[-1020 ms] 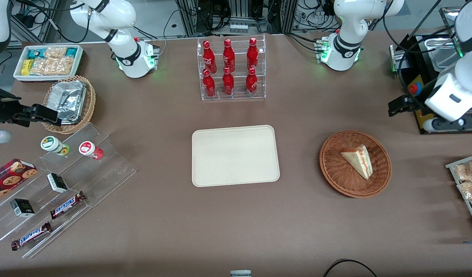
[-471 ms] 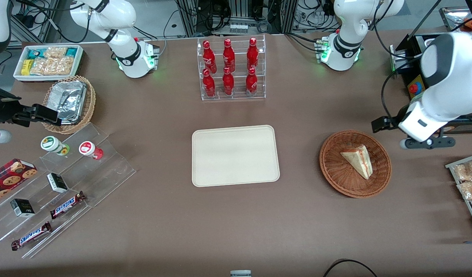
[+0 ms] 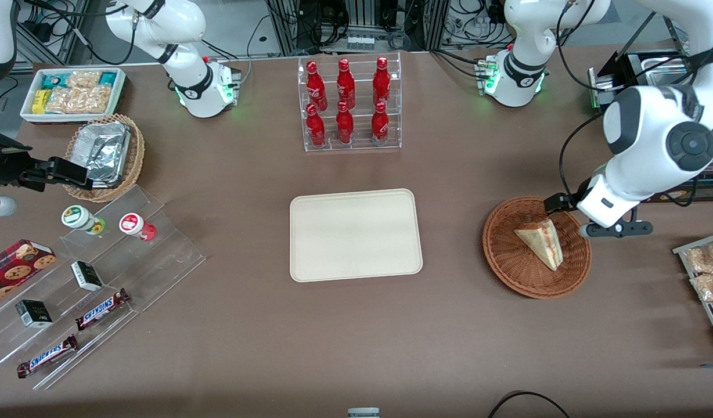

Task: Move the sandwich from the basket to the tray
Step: 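Lower the open left gripper around the wrapped sandwich in the basket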

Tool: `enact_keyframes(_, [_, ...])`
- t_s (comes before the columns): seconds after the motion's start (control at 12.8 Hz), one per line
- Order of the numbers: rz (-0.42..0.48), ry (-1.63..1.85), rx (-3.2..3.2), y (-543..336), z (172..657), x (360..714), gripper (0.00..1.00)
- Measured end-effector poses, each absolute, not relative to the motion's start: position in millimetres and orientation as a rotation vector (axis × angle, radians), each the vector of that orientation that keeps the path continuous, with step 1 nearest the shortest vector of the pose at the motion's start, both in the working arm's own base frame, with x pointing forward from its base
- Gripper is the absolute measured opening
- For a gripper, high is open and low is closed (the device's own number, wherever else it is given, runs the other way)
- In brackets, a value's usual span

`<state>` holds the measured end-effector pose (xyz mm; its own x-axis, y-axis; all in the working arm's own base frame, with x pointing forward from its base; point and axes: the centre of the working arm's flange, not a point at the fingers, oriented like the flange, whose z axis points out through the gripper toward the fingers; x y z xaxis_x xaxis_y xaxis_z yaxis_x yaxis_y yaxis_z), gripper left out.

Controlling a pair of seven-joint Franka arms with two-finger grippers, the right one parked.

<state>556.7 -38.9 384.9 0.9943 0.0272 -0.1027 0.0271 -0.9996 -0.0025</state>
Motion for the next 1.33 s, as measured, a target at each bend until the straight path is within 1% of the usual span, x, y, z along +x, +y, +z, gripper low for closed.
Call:
enact_keyframes(0.24, [0.159, -0.047, -3.138, -38, 355, 560, 1.0])
enact_keyframes(0.47, [0.123, -0.109, -3.14, -32, 337, 555, 1.0])
enact_keyframes(0.94, [0.087, -0.694, -3.057, -24, 325, 553, 1.0])
enact_keyframes(1.1, [0.058, -0.773, -3.044, -25, 322, 556, 1.0])
enact_keyframes(1.33, [0.048, -0.865, -3.025, -25, 313, 559, 1.0])
